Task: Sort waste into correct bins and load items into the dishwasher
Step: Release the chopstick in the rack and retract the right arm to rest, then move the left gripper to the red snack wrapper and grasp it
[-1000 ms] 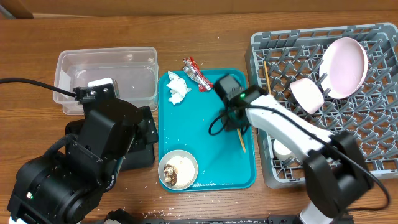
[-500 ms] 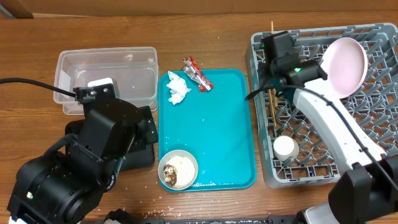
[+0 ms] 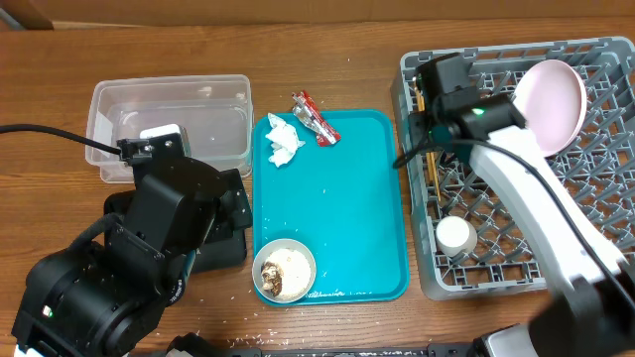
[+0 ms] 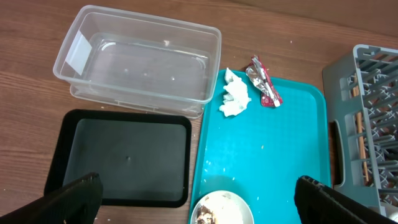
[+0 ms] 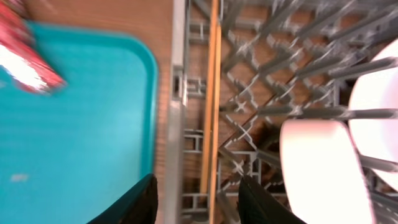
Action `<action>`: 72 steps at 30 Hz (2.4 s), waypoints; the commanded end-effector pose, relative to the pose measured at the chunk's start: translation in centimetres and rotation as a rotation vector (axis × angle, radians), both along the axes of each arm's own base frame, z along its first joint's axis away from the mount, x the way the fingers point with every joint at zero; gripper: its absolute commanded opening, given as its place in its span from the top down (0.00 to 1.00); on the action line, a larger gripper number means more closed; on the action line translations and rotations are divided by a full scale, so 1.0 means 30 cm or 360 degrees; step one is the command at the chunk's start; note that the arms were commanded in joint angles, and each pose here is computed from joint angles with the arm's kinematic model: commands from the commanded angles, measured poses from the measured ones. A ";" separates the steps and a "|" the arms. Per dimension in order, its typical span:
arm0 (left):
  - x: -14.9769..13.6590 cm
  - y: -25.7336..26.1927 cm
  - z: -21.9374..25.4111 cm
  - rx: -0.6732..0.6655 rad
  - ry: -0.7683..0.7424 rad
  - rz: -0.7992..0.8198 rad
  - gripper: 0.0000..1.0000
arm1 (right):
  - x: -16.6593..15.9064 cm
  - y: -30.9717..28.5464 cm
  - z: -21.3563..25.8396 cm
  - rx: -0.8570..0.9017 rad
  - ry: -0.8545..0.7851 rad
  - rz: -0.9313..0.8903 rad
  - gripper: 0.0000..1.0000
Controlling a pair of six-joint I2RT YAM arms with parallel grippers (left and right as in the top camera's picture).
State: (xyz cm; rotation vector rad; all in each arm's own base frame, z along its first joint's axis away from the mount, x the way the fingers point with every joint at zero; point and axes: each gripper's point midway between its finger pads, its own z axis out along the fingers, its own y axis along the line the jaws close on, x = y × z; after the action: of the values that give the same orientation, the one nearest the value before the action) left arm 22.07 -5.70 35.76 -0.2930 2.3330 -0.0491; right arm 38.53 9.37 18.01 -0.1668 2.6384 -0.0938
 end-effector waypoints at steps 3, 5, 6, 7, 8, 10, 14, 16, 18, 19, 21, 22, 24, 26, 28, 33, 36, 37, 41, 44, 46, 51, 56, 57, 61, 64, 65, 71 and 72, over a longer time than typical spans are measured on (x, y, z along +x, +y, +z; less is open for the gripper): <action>0.004 0.007 0.005 0.0009 -0.0016 0.0024 0.00 | -0.155 0.133 0.458 0.0415 -0.0470 0.0217 0.51; 0.004 0.007 0.005 0.0009 -0.0016 0.0024 0.00 | -0.246 0.187 0.555 0.0563 -0.0554 0.0362 0.00; 0.004 0.007 0.005 0.0009 -0.0016 0.0024 0.00 | -0.285 0.211 0.588 0.0627 -0.0575 0.0428 0.00; 0.004 0.007 0.005 0.0009 -0.0016 0.0024 0.00 | -0.324 0.234 0.618 0.0695 -0.0589 0.0498 0.00; 0.004 0.007 0.005 0.0009 -0.0016 0.0024 0.00 | -0.370 0.256 0.652 0.0768 -0.0605 0.0575 0.00; 0.004 0.007 0.005 0.0009 -0.0016 0.0024 0.00 | -0.433 0.266 0.704 0.0844 -0.0652 0.0655 0.00; 0.004 0.007 0.005 0.0009 -0.0016 0.0024 0.00 | -0.496 0.219 0.720 0.0804 -0.0684 0.0647 0.00; 0.004 0.007 0.005 0.0009 -0.0016 0.0024 0.00 | -0.521 0.184 0.704 0.0755 -0.0663 0.0601 0.00; 0.004 0.007 0.005 0.0009 -0.0016 0.0024 0.00 | -0.540 0.140 0.688 0.0686 -0.0653 0.0538 0.00; 0.004 0.007 0.005 0.0009 -0.0016 0.0024 0.00 | -0.563 0.098 0.675 0.0624 -0.0647 0.0483 0.00; 0.004 0.007 0.005 0.0009 -0.0016 0.0024 0.00 | -0.591 0.058 0.659 0.0568 -0.0629 0.0438 0.00; 0.004 0.007 0.005 0.0009 -0.0016 0.0024 0.00 | -0.604 0.043 0.652 0.0550 -0.0621 0.0420 0.00; 0.004 0.007 0.005 0.0009 -0.0016 0.0024 0.00 | -0.625 0.023 0.659 0.0541 -0.0641 0.0402 0.00; 0.004 0.007 0.005 0.0009 -0.0016 0.0025 0.00 | -0.629 0.009 0.668 0.0526 -0.0671 0.0387 0.00; 0.004 0.007 0.005 0.0009 -0.0016 0.0024 0.00 | -0.626 -0.021 0.683 0.0494 -0.0726 0.0334 0.00; 0.004 0.007 0.005 0.0009 -0.0016 0.0025 0.00 | -0.596 -0.142 0.709 0.0449 -0.0951 0.0085 0.00; 0.004 0.007 0.005 0.0009 -0.0016 0.0024 0.00 | -0.574 -0.198 0.662 0.0426 -0.1037 -0.0041 0.00; 0.004 0.007 0.005 0.0009 -0.0016 0.0024 0.00 | -0.566 -0.219 0.619 0.0415 -0.1067 -0.0086 0.00; 0.004 0.007 0.005 0.0009 -0.0016 0.0024 0.00 | -0.549 -0.253 0.468 0.0399 -0.1126 -0.0161 0.00; 0.004 0.007 0.005 0.0009 -0.0016 0.0024 0.00 | -0.527 -0.257 0.351 0.0415 -0.1228 -0.0167 0.00; 0.004 0.007 0.005 0.0009 -0.0016 0.0024 0.00 | -0.526 -0.256 0.273 0.0424 -0.1262 -0.0166 0.00; 0.004 0.007 0.005 0.0009 -0.0016 0.0024 0.00 | -0.537 -0.258 0.086 0.0427 -0.1275 -0.0165 0.00; 0.004 0.007 0.005 0.0009 -0.0016 0.0024 0.00 | -0.533 -0.258 0.001 0.0435 -0.1324 -0.0162 0.00; 0.004 0.007 0.005 0.0009 -0.0016 0.0024 0.00 | -0.531 -0.257 -0.013 0.0441 -0.1349 -0.0160 0.00; 0.004 0.007 0.005 0.0009 -0.0016 0.0024 0.00 | -0.511 -0.255 -0.035 0.0460 -0.1439 -0.0154 0.00; 0.004 0.007 0.005 0.0009 -0.0016 0.0025 0.00 | -0.492 -0.252 -0.053 0.0469 -0.1487 -0.0150 0.00; 0.004 0.007 0.005 0.0009 -0.0016 0.0024 0.00 | -0.480 -0.250 -0.036 0.0484 -0.1563 -0.0144 0.00; 0.004 0.007 0.005 0.0009 -0.0016 0.0024 0.00 | -0.466 -0.239 -0.023 0.0520 -0.1669 -0.0114 0.00; 0.004 0.007 0.005 0.0009 -0.0016 0.0024 0.00 | -0.466 -0.239 -0.023 0.0520 -0.1669 -0.0115 0.00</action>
State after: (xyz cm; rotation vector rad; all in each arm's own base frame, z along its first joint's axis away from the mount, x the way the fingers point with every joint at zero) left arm 22.07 -5.69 35.74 -0.2929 2.3337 -0.0479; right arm 24.51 2.24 17.50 0.0843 1.5881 0.1854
